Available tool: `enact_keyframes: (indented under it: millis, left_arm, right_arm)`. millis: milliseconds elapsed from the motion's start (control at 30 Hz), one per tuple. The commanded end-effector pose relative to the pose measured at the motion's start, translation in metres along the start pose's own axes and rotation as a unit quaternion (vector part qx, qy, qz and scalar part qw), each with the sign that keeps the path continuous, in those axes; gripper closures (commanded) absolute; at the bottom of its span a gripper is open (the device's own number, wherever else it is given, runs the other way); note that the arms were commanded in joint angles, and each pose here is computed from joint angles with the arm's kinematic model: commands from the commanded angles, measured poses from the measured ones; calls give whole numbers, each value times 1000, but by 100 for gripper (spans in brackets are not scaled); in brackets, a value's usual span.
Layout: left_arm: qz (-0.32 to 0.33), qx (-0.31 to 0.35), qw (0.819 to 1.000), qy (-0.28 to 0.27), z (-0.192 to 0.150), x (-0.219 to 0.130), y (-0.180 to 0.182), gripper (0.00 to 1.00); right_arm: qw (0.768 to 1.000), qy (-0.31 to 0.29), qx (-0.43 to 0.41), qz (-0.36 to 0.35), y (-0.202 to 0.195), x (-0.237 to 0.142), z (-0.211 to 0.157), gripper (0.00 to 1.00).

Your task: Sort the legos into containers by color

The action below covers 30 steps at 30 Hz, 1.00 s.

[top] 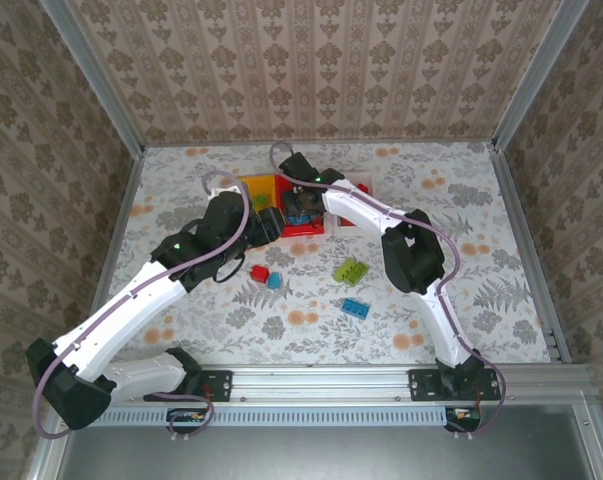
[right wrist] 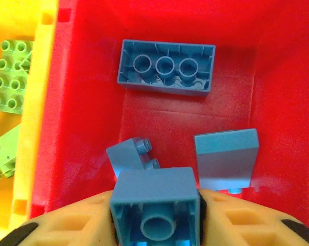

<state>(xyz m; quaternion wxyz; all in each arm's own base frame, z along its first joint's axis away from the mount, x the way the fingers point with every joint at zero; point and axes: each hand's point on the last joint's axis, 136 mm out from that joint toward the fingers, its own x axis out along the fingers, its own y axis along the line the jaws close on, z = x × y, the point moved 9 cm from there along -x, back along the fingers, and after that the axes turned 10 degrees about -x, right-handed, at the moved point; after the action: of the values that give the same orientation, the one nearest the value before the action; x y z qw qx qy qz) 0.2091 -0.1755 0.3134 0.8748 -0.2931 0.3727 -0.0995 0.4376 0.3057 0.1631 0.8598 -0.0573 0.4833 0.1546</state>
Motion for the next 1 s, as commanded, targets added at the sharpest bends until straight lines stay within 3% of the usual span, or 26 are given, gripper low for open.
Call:
enact_keyframes:
  millis: [0, 133, 533, 767, 967]
  left_arm:
    - [5, -8, 1000, 10, -7, 2, 8, 27]
    - [29, -11, 999, 19, -15, 1, 19, 28]
    - [135, -36, 988, 64, -50, 2, 72, 33]
    - [137, -43, 986, 89, -69, 11, 75, 34]
    - [52, 53, 985, 157, -99, 44, 24, 29]
  right_arm:
    - [1000, 5, -8, 6, 3, -10, 4, 45]
    - [1000, -19, -11, 12, 7, -33, 11, 37]
    - [991, -130, -16, 33, 18, -154, 6, 40]
    - [985, -162, 1, 53, 0, -196, -69, 40]
    - [988, -139, 60, 39, -44, -213, -153, 38]
